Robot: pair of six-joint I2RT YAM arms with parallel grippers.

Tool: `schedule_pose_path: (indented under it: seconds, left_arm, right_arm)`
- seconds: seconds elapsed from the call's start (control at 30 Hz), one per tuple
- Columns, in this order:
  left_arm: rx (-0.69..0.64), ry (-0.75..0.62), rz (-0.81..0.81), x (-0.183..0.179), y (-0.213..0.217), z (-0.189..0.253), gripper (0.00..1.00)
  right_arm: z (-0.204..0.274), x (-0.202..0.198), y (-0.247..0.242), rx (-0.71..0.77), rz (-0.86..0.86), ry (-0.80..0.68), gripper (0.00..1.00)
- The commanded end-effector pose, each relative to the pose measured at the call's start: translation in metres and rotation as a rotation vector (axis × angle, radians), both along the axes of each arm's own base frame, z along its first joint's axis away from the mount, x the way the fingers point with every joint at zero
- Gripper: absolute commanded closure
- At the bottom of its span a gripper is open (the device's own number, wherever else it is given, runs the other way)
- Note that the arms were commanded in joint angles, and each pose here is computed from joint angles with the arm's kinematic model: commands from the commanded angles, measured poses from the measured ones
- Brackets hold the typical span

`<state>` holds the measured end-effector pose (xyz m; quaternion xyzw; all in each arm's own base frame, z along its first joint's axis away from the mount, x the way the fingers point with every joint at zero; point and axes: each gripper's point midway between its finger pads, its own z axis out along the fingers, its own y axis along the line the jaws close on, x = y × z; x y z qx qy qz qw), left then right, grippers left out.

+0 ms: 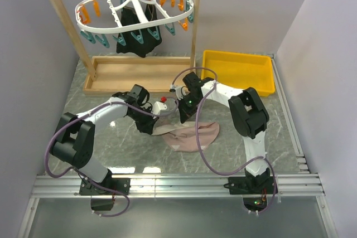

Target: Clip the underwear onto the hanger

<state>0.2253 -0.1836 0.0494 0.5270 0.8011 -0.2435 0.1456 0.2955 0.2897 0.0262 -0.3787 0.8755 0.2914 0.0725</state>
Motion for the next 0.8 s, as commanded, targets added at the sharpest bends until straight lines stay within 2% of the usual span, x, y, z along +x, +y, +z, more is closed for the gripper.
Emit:
schedule_pose_path:
  seconds: [0.0, 0.2, 0.4, 0.6, 0.77]
  left_arm:
    - [-0.081, -0.012, 0.073, 0.02, -0.005, 0.025, 1.0]
    - [-0.144, -0.061, 0.215, 0.043, 0.015, 0.06, 1.0]
    - [-0.194, -0.165, 0.311, 0.057, 0.026, 0.1, 1.0]
    - [-0.282, -0.329, 0.394, 0.065, 0.034, 0.153, 1.0]
    - [-0.303, -0.465, 0.436, 0.058, 0.045, 0.201, 1.0]
  right_arm:
    - [0.036, 0.003, 0.001, 0.056, -0.008, -0.032, 1.0]
    - [0.101, 0.017, -0.027, 0.101, -0.106, -0.146, 1.0]
    - [0.164, 0.035, -0.07, 0.162, -0.236, -0.271, 1.0]
    - [0.214, 0.034, -0.109, 0.204, -0.326, -0.407, 1.0]
    - [0.257, 0.018, -0.131, 0.237, -0.357, -0.557, 1.0]
